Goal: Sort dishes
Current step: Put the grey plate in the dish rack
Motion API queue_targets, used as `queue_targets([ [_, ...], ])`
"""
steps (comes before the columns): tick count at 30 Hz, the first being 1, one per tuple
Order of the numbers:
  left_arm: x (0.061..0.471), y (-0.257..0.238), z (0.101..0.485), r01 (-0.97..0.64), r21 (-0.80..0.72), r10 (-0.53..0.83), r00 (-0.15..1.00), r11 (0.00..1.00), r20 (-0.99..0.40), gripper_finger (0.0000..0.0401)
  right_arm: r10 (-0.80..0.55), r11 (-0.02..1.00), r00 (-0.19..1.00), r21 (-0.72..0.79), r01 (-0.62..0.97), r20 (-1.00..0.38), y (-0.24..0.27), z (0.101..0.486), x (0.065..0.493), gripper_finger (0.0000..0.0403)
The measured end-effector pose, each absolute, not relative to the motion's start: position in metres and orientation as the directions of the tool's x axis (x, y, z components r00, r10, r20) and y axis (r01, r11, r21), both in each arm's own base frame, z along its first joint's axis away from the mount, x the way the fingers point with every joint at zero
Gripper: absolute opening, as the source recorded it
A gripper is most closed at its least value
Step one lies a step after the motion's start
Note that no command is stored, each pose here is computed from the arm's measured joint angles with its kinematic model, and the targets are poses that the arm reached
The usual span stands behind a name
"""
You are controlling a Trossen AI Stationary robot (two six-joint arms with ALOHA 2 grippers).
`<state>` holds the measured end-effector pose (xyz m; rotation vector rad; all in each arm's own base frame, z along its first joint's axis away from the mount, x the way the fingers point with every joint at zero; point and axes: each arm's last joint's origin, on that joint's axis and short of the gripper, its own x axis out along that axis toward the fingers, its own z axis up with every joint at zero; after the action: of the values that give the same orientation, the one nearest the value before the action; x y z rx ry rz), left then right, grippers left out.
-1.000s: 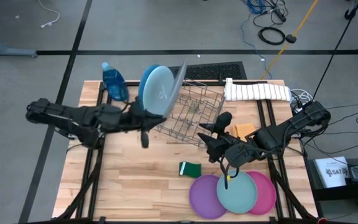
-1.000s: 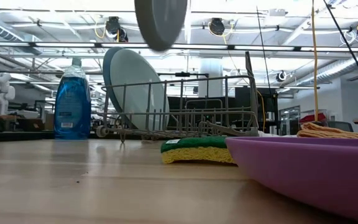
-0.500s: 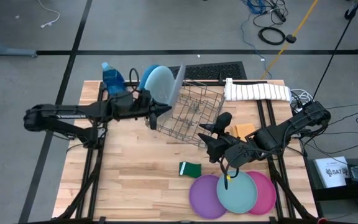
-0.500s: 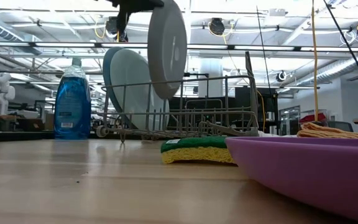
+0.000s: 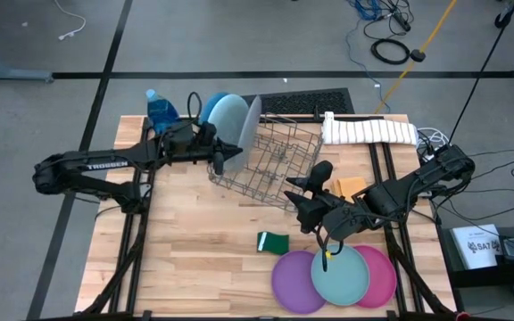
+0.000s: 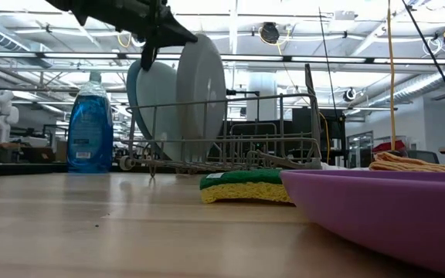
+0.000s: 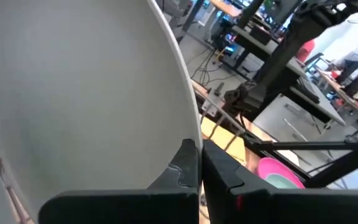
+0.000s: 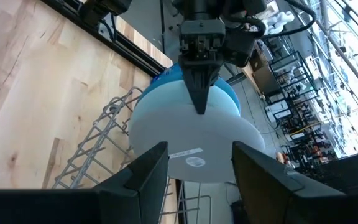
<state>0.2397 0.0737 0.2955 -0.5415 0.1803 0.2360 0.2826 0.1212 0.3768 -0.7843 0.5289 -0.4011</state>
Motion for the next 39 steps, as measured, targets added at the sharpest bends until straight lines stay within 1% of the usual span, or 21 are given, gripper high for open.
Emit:
queue_targets([
  [3, 0.238, 0.077, 0.293, -0.278, -0.508, 0.179, 0.955, 0.815, -0.236, 0.0000, -0.524, 0.645, 0.798, -0.750, 0.145, -0.297, 0.121, 0.377, 0.283, 0.0171],
  [9, 0.239, 0.080, 0.290, -0.266, -0.517, 0.156, 0.956, 0.814, -0.247, 0.0000, -0.524, 0.645, 0.799, -0.750, 0.145, -0.296, 0.121, 0.377, 0.283, 0.0171],
  [14, 0.245, 0.081, 0.282, -0.219, -0.539, 0.074, 0.958, 0.814, -0.278, 0.0000, -0.524, 0.645, 0.798, -0.750, 0.145, -0.296, 0.121, 0.377, 0.283, 0.0171],
  [16, 0.248, 0.081, 0.279, -0.216, -0.542, 0.062, 0.956, 0.812, -0.287, 0.0000, -0.524, 0.645, 0.798, -0.750, 0.145, -0.296, 0.121, 0.377, 0.283, 0.0171],
  [23, 0.255, 0.085, 0.274, -0.213, -0.555, 0.062, 0.959, 0.804, -0.278, 0.0000, -0.524, 0.645, 0.799, -0.750, 0.146, -0.296, 0.121, 0.377, 0.283, 0.0171],
  [30, 0.249, 0.091, 0.279, -0.225, -0.557, 0.089, 0.961, 0.800, -0.261, 0.0000, -0.524, 0.646, 0.798, -0.750, 0.144, -0.298, 0.121, 0.377, 0.283, 0.0171],
  [36, 0.246, 0.093, 0.282, -0.235, -0.559, 0.110, 0.963, 0.795, -0.248, 0.0010, -0.440, 0.687, 0.828, -0.724, 0.062, -0.347, 0.123, 0.375, 0.283, 0.0171],
  [39, 0.246, 0.094, 0.283, -0.240, -0.556, 0.123, 0.963, 0.796, -0.240, 0.0011, -0.439, 0.688, 0.828, -0.723, 0.059, -0.349, 0.123, 0.375, 0.283, 0.0171],
])
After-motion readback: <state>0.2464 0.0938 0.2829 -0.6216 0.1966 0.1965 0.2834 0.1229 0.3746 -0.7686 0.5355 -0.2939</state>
